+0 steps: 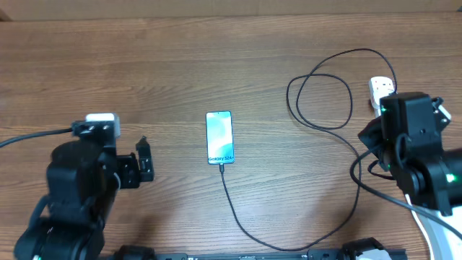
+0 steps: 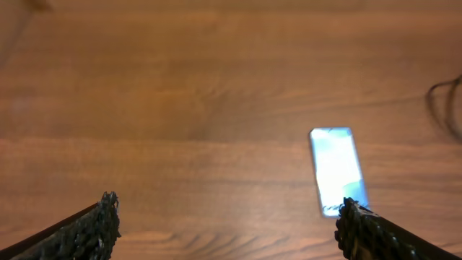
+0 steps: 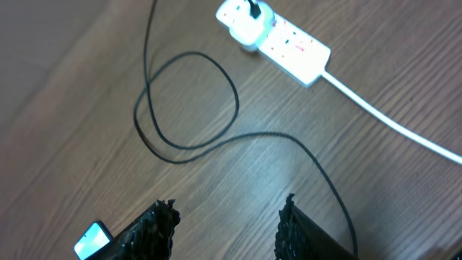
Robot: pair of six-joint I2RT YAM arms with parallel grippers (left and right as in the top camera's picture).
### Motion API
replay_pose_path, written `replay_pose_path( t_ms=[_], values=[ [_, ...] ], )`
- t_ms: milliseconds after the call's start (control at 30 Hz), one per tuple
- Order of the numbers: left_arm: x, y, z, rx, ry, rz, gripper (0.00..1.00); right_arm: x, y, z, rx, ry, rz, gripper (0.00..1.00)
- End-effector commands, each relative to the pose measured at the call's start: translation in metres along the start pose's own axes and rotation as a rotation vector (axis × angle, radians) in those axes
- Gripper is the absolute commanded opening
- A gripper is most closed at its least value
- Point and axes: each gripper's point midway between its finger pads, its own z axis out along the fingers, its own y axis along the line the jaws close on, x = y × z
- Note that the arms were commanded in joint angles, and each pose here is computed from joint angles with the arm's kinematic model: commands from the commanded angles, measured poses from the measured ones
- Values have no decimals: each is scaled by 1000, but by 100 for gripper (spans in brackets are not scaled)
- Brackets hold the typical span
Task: Plug charger to phone and switch on socket
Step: 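Retract the left arm and move the right gripper over the power strip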
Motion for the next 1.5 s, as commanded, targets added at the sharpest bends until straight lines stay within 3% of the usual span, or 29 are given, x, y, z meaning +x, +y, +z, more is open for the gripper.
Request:
replay_pose_path(
  t_ms=[0, 900, 1133, 1467],
  values=[
    [14, 11, 20, -79, 71, 4, 100, 2, 4, 5, 9, 30, 25, 47],
    [63, 0, 117, -120, 470, 79, 100, -7, -16, 15, 115, 20, 74, 44],
    [42, 2, 85, -103, 331, 52, 100, -8, -25, 14, 155, 9, 64, 42],
    [13, 12, -1, -60, -6, -12, 100, -33, -31, 40, 164, 44, -8, 17]
  ],
)
